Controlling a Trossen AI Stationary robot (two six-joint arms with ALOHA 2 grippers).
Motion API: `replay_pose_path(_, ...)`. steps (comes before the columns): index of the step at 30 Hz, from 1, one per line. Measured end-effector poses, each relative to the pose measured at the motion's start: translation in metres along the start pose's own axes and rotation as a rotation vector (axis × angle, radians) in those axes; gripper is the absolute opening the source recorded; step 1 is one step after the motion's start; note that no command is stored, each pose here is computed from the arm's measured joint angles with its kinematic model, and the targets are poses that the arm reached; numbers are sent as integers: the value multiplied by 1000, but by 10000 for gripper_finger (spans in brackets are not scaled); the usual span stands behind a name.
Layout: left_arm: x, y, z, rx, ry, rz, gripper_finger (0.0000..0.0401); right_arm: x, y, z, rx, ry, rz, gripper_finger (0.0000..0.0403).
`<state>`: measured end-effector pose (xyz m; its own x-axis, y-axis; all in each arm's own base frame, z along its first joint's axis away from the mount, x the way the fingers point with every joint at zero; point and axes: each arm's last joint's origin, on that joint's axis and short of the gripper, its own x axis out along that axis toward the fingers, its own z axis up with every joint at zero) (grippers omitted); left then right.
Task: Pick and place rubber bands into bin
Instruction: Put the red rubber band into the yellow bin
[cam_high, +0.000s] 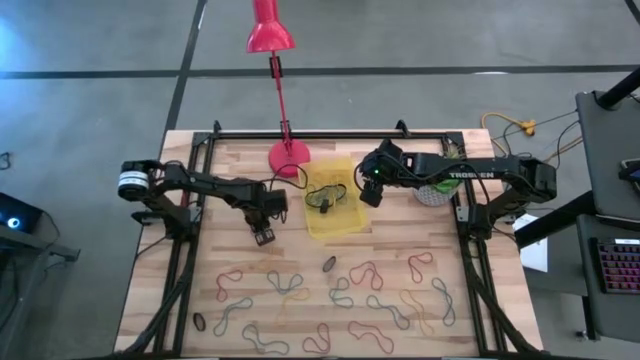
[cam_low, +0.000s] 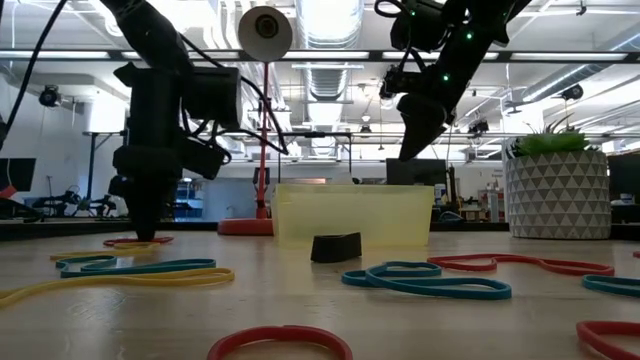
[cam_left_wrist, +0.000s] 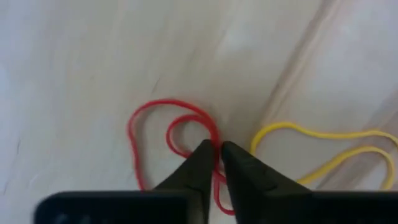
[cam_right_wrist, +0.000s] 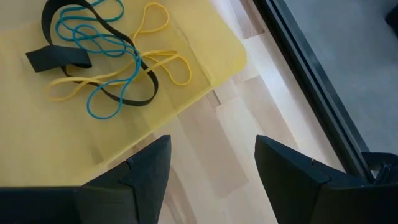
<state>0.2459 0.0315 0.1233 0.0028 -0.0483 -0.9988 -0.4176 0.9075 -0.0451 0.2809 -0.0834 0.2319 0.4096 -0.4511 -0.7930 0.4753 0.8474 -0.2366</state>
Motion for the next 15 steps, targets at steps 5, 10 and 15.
replay_pose_path(5, -6, 2, 5, 13, -26, 5, 4, 0, 0, 0, 25, 0, 0, 219)
replay_pose_path(10, -30, 3, 24, 46, -162, 52, 1, 0, 0, 0, 28, 0, 0, 219)
replay_pose_path(15, -71, 11, 57, 73, -360, 161, 0, 0, 0, 0, 28, -2, 0, 219)
